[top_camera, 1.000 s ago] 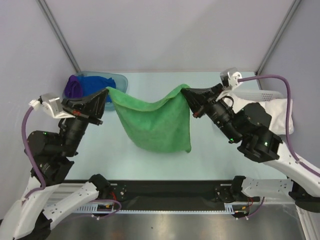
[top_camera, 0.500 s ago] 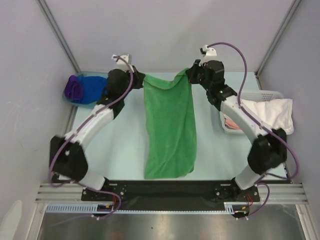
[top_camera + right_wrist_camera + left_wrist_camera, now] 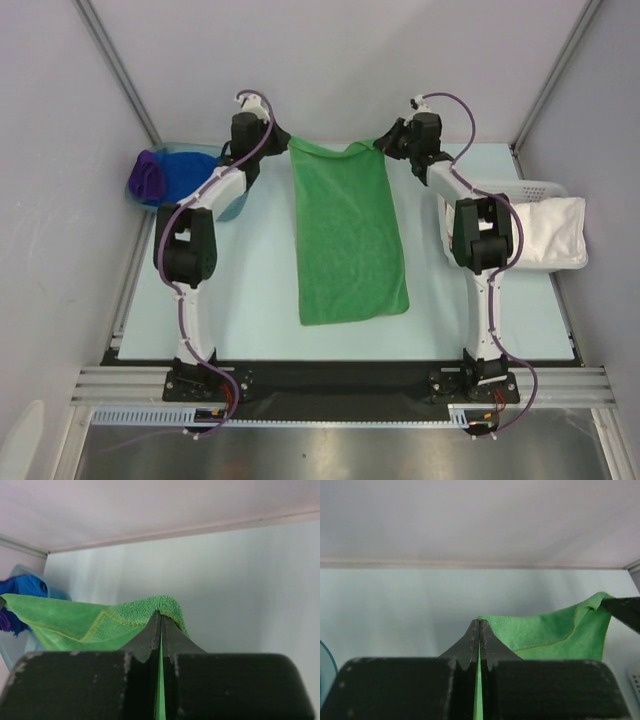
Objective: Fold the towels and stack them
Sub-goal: Flatten out the crumpled towel
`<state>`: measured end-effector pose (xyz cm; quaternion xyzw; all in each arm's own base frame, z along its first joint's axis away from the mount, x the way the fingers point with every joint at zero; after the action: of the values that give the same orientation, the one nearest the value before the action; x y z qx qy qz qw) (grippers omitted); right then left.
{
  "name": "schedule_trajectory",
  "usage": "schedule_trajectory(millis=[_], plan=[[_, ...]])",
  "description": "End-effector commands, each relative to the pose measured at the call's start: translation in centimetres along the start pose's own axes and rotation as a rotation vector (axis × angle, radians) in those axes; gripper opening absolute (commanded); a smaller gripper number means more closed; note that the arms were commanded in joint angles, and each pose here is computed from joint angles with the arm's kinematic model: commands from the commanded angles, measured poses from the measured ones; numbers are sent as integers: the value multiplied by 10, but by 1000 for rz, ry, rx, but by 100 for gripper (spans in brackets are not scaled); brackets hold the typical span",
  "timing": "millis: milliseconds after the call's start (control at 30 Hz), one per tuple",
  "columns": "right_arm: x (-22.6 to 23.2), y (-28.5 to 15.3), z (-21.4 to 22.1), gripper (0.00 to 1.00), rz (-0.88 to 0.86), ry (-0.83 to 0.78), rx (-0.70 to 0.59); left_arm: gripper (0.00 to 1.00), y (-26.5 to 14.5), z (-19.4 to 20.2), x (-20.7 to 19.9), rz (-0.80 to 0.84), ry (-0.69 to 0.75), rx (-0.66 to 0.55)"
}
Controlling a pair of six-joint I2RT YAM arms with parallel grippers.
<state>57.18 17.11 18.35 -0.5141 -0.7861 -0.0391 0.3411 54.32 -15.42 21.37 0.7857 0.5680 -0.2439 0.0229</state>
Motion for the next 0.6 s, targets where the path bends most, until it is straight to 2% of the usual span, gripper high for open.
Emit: schedule_trajectory(millis=[0,67,100,133,200,333,567], plan=[[27,-2,-39,0,-91,19,-86,0,5,-42,-16,83,-11,-82],[18,2,-38,0,-71,37,-80,0,12,-35,-14,81,-22,-63],[22,1,-55,0,-85,29,-114,0,13,-38,-15,79,-17,-62],[12,9,-49,0,-62,48,-71,0,15,-39,-14,69,-14,-59],[20,9,-71,0,-87,46,-96,0,19,-44,-13,59,-13,-58],[14,15,-61,0,-89,88,-49,0,24,-46,-17,85,-33,-48],[4,7,-50,0,-60,133,8,0,22,-26,-17,82,-106,64]])
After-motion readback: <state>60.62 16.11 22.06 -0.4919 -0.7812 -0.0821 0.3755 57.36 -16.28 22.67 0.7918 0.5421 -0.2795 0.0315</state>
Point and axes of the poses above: each gripper's point midway between its finger pads, its own y axis out along the fingers, its own x axis along the line the jaws close on, z = x × y, the point moved 7 cm from there along -y, back along the fingers
